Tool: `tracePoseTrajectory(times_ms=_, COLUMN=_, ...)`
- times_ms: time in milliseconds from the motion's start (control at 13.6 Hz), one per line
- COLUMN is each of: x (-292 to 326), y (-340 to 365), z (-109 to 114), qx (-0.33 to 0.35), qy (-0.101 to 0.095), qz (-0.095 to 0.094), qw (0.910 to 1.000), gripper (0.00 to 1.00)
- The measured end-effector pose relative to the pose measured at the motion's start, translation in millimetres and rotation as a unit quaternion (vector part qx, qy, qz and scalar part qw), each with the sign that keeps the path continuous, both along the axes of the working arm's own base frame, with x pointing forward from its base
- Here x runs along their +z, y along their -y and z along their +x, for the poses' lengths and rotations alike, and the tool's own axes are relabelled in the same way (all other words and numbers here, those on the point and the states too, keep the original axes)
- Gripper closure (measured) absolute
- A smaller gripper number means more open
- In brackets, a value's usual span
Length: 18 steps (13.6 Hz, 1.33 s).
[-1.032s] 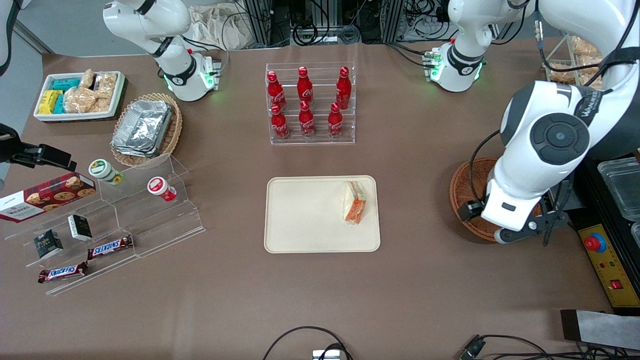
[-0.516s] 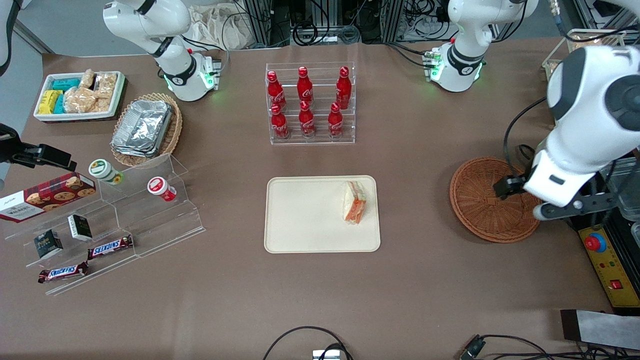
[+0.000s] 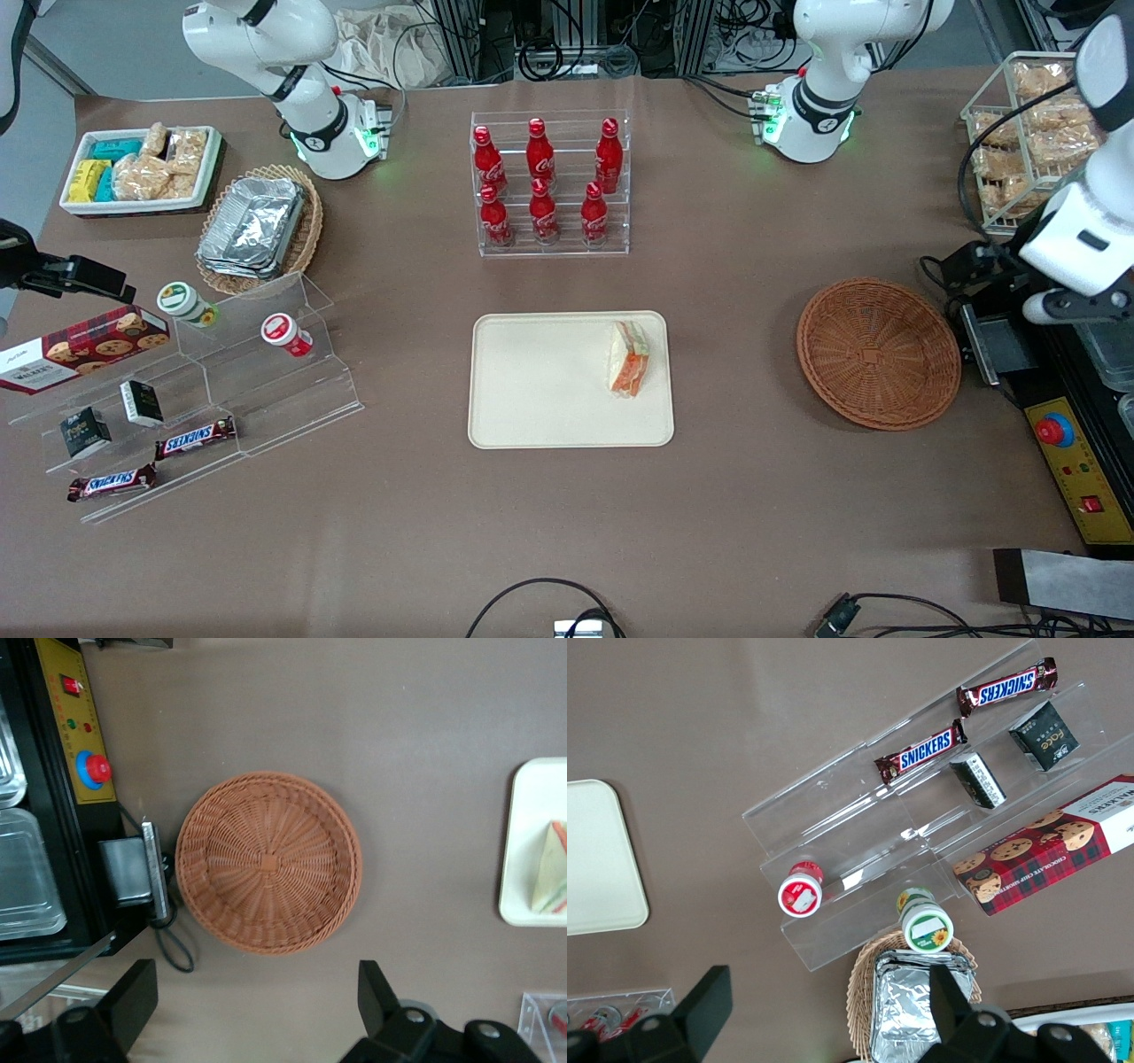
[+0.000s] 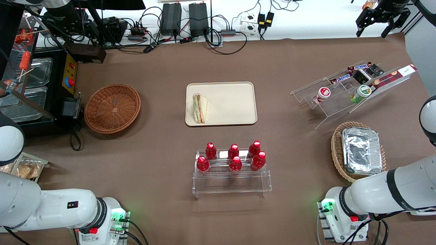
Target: Place sandwich from basket to tray
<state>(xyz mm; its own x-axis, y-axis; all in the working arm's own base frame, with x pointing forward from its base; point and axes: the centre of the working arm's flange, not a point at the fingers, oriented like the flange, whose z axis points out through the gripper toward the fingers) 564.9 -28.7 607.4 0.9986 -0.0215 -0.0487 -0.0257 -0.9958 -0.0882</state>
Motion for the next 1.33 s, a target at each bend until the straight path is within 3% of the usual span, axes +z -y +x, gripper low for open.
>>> tracePoseTrajectory(times_ms=147, x=17, y=-7, z=-16, qx=-0.009, qy=-0.005, qz=0.000, qw=0.9999, gripper=0.00)
tracePoseTrajectory(times_ms=369, x=34, y=-10, z=-29, qx=-0.007, qy=0.003, qz=-0.008, qw=0.9999, gripper=0.00)
tracePoseTrajectory(times_ms=811, x=52, y=-7, z=-40, qx=-0.008, qy=0.019, qz=-0.024, qw=0.9995, gripper=0.00)
tracePoseTrajectory(times_ms=1327, x=61, y=1, z=-48, qx=-0.007, qy=0.027, qz=-0.027, qw=0.9992, gripper=0.00)
